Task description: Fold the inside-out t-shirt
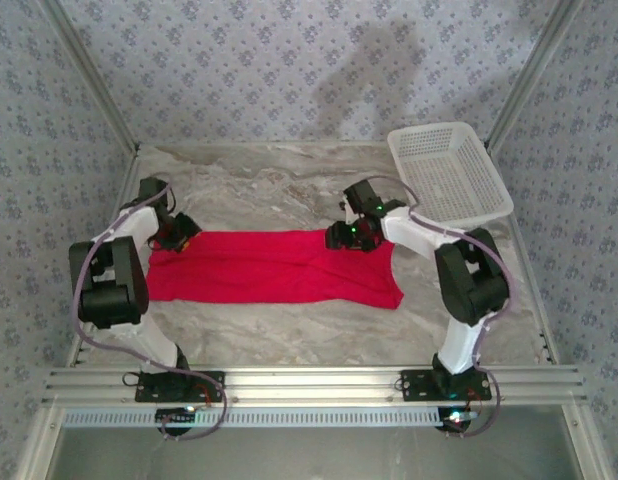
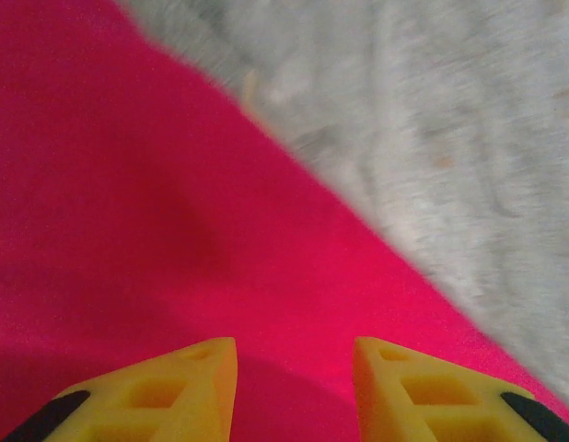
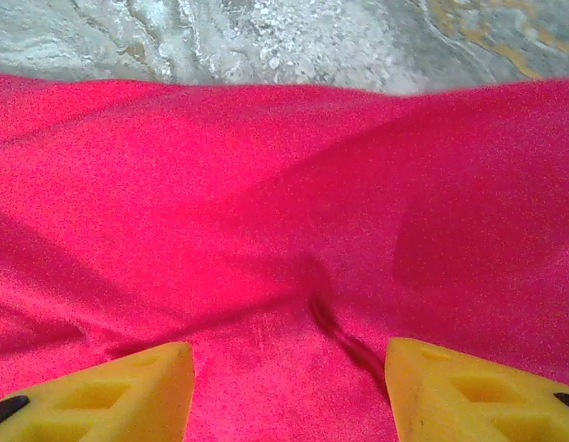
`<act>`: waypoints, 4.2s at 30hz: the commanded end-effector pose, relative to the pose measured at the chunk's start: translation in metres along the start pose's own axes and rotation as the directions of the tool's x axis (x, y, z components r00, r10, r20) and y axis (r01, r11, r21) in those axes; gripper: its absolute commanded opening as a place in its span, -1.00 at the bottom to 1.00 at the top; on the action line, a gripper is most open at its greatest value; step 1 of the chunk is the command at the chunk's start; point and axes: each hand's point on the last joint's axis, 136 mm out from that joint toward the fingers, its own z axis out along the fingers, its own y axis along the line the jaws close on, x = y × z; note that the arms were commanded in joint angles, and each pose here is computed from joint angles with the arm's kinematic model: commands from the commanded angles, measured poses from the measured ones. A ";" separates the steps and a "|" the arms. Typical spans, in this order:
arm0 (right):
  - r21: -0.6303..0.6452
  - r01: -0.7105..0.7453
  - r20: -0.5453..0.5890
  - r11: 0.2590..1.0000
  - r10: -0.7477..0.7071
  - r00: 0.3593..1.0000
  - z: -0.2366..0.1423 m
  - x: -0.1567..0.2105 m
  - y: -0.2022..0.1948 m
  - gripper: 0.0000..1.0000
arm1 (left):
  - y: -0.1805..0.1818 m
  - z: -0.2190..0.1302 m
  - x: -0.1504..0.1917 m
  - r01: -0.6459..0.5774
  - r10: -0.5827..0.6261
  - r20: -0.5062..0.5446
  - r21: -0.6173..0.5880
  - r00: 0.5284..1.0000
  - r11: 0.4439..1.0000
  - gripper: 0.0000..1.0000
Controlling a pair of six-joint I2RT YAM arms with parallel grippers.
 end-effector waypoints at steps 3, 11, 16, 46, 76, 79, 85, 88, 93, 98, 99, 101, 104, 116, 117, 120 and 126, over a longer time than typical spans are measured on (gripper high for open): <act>0.008 0.039 -0.053 0.999 -0.039 0.998 0.007 -0.002 0.002 0.11 | 0.012 -0.003 -0.003 0.060 -0.060 -0.009 0.013 0.998 0.998 -0.26; 0.003 0.054 -0.106 0.999 -0.053 0.993 0.015 0.020 0.012 0.07 | 0.022 -0.009 -0.006 0.081 -0.081 -0.005 0.015 0.997 0.997 -0.26; -0.005 0.057 -0.116 0.998 -0.057 0.992 0.019 0.022 0.016 -0.25 | 0.020 -0.011 -0.004 0.085 -0.085 -0.006 0.028 0.996 0.996 -0.26; 0.150 0.189 0.040 0.970 -0.197 0.979 -0.036 0.116 0.086 0.10 | -0.001 -0.044 -0.015 0.041 -0.052 0.099 0.107 0.994 0.993 -0.25; 0.257 -0.203 0.062 0.945 0.194 0.979 -0.045 0.083 -0.062 0.75 | 0.022 -0.031 -0.024 0.046 -0.044 0.140 -0.008 0.989 0.999 -0.13; 0.319 -0.191 0.100 0.928 0.168 0.981 -0.065 0.072 -0.078 0.90 | 0.001 -0.046 -0.015 -0.045 0.047 0.186 -0.011 0.981 0.999 -0.11; 0.417 -0.269 0.046 0.868 0.275 0.960 -0.069 0.084 -0.132 0.94 | -0.017 -0.065 -0.002 -0.114 0.096 0.254 0.057 0.962 0.992 -0.10; 0.408 -0.286 0.033 0.867 0.299 0.954 -0.062 0.083 -0.138 0.95 | -0.017 -0.072 0.001 -0.124 0.101 0.273 0.071 0.957 0.990 -0.10; 0.412 -0.240 0.004 0.879 0.261 0.965 -0.044 0.078 -0.134 0.86 | -0.017 -0.071 0.007 -0.131 0.106 0.253 0.085 0.962 0.988 -0.10; 0.432 -0.214 -0.026 0.876 0.250 0.968 -0.024 0.083 -0.125 0.57 | -0.017 -0.067 0.011 -0.137 0.114 0.230 0.088 0.967 0.987 -0.10; 0.444 -0.208 -0.037 0.872 0.249 0.968 -0.020 0.086 -0.124 0.46 | -0.016 -0.067 0.012 -0.138 0.115 0.228 0.086 0.967 0.987 -0.11; 0.473 -0.195 -0.046 0.859 0.245 0.968 -0.014 0.090 -0.122 0.23 | -0.016 -0.066 0.014 -0.136 0.113 0.222 0.090 0.968 0.987 -0.11; 0.499 -0.180 -0.090 0.848 0.257 0.962 -0.007 0.104 -0.122 -0.10 | -0.015 -0.066 0.017 -0.130 0.105 0.221 0.102 0.970 0.986 -0.11; 0.471 -0.162 -0.085 0.867 0.227 0.970 -0.024 0.105 -0.124 -1.00 | -0.016 -0.054 0.023 -0.099 0.069 0.198 0.145 0.978 0.984 -0.10; 0.477 -0.164 -0.076 0.864 0.226 0.971 -0.032 0.103 -0.125 -1.00 | -0.020 -0.053 0.022 -0.093 0.061 0.195 0.161 0.979 0.982 -0.10; 0.480 -0.167 -0.029 0.861 0.205 0.978 -0.058 0.099 -0.127 -1.00 | -0.032 -0.043 0.019 -0.067 0.027 0.181 0.217 0.983 0.974 -0.09; 0.423 -0.230 0.075 0.877 0.220 0.973 -0.099 0.088 -0.126 -1.00 | -0.053 -0.011 0.033 -0.028 0.000 0.099 0.276 0.995 0.961 -0.09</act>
